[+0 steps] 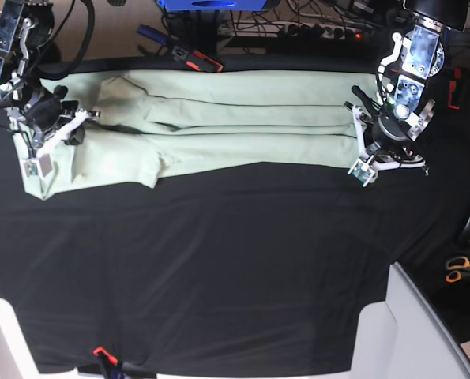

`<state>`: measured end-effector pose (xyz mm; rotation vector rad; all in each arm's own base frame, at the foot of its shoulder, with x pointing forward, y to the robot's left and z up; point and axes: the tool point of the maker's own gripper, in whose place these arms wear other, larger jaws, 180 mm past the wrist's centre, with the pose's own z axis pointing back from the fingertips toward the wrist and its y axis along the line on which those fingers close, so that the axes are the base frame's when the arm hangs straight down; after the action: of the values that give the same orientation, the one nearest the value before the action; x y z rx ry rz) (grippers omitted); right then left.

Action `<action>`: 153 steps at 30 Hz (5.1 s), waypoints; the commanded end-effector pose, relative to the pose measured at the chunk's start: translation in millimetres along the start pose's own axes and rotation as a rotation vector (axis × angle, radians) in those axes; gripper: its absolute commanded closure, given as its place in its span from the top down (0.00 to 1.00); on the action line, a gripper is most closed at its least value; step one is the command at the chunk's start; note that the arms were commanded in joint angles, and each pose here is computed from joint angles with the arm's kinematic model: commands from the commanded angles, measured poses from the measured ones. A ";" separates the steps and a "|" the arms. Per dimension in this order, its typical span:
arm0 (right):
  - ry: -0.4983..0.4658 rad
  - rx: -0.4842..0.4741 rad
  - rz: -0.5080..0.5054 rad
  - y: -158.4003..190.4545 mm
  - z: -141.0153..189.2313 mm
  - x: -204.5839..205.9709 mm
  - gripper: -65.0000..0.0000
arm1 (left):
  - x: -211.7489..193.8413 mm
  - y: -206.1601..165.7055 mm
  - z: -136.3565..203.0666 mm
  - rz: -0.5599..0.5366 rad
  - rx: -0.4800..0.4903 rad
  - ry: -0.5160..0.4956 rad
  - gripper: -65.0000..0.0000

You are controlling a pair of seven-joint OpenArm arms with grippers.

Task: Fold the T-shirt properly
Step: 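Drag the folded shirt edge further toward the robot with both grippers, then release the shirt and move the right gripper onto the shirt's folded end, then grasp the shirt's other end with the left gripper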

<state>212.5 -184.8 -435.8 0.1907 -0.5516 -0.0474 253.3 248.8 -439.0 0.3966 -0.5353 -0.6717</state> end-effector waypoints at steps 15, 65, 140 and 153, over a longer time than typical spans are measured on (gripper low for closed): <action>-0.035 -0.009 -0.101 -0.5 4.3 -4.4 0.00 | -2.2 10.3 4.9 -0.015 0.032 -0.008 0.00; -0.091 0.495 0.543 214.4 13.5 20.5 0.32 | -159.4 52.2 135.7 0.771 0.383 0.178 0.14; -0.001 0.408 0.441 153.0 -11.3 -18.9 0.41 | -42.2 58.6 -56.4 0.793 -0.241 -0.082 0.81; 0.000 0.410 0.443 153.6 -11.2 -19.2 0.41 | -37.7 62.4 -57.7 0.797 -0.240 -0.091 0.05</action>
<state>194.9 -34.1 -434.1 0.4436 -0.5518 0.4976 279.7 317.5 -480.4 -0.1110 -0.5935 0.0282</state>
